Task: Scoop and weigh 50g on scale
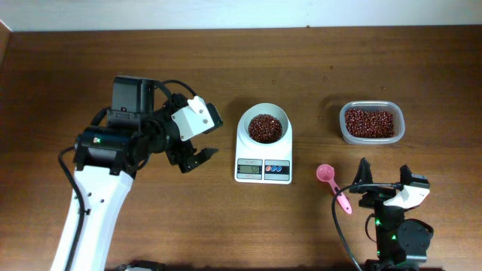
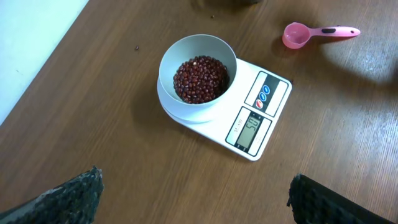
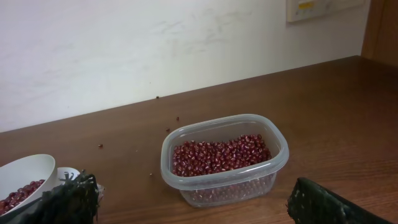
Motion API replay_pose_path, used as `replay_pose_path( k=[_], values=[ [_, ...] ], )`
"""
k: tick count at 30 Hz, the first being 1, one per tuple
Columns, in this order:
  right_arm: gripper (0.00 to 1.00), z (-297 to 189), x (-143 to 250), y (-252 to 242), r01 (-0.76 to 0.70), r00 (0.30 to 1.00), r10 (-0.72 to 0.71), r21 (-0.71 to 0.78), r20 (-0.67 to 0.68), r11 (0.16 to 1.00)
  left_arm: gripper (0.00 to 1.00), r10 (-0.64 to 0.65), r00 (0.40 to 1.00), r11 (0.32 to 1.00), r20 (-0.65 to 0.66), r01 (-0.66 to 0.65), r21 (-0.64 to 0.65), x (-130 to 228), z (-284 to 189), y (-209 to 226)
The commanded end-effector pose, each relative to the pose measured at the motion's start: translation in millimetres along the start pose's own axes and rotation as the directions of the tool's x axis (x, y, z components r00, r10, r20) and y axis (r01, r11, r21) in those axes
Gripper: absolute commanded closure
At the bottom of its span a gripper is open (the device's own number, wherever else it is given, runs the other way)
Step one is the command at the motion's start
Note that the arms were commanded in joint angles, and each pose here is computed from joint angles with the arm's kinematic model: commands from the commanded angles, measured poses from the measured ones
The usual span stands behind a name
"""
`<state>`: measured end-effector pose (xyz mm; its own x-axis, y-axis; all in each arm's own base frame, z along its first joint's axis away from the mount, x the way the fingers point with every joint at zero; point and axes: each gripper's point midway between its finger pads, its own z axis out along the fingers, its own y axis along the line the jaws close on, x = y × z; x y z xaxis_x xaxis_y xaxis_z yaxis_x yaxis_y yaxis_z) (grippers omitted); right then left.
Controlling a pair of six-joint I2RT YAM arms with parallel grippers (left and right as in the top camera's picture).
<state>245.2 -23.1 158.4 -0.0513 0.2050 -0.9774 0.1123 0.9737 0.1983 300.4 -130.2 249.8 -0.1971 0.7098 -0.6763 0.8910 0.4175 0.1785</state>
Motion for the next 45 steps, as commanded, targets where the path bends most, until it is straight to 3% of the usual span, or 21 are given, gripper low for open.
replay_pose_path(
  k=[1, 3, 7, 10, 13, 19, 24, 28, 37, 45],
  values=[
    [0.01, 0, 2, 0, 0.011, 1.0, -0.011, -0.003, -0.004, 1.0, 0.01, 0.028, 0.999, 0.999, 0.036, -0.027, -0.018, -9, -1, 5],
    [0.01, 0, 2, 0, 0.011, 1.0, -0.011, -0.003, -0.004, 1.0, 0.01, 0.018, 1.0, 0.997, -0.005, -0.019, -0.076, -3, -2, 17],
    [0.01, 0, 2, 0, 0.011, 1.0, -0.011, -0.003, -0.004, 1.0, 0.01, -0.192, 0.981, 0.942, 0.03, 0.193, -0.275, 11, -22, 70],
    [0.01, 0, 2, 0, 0.011, 1.0, -0.011, -0.003, -0.004, 1.0, 0.01, -0.334, 0.941, 0.881, 0.06, 0.334, -0.335, 33, -40, 89],
    [0.01, 0, 2, 0, 0.01, 1.0, -0.01, -0.003, -0.004, 1.0, 0.01, -0.376, 0.923, 0.852, 0.08, 0.379, -0.362, 40, -52, 93],
    [0.01, 0, 2, 0, 0.011, 1.0, -0.011, -0.003, -0.004, 1.0, 0.01, -0.274, 0.939, 0.852, 0.208, 0.337, -0.4, 2, -100, 66],
    [0.01, 0, 2, 0, 0.011, 1.0, -0.011, -0.003, -0.004, 1.0, 0.01, -0.184, 0.945, 0.848, 0.27, 0.292, -0.443, -18, -145, 17],
    [0.01, 0, 2, 0, 0.011, 1.0, -0.011, -0.003, -0.004, 1.0, 0.01, -0.162, 0.943, 0.841, 0.29, 0.286, -0.46, -17, -156, -7],
    [0.01, 0, 2, 0, 0.011, 1.0, -0.011, -0.003, -0.004, 1.0, 0.01, -0.309, 0.903, 0.823, 0.299, 0.411, -0.392, 7, -134, -17],
    [0.01, 0, 2, 0, 0.011, 1.0, -0.011, -0.003, -0.004, 1.0, 0.01, -0.187, 0.907, 0.807, 0.378, 0.361, -0.467, -1, -174, -72]
  ],
)
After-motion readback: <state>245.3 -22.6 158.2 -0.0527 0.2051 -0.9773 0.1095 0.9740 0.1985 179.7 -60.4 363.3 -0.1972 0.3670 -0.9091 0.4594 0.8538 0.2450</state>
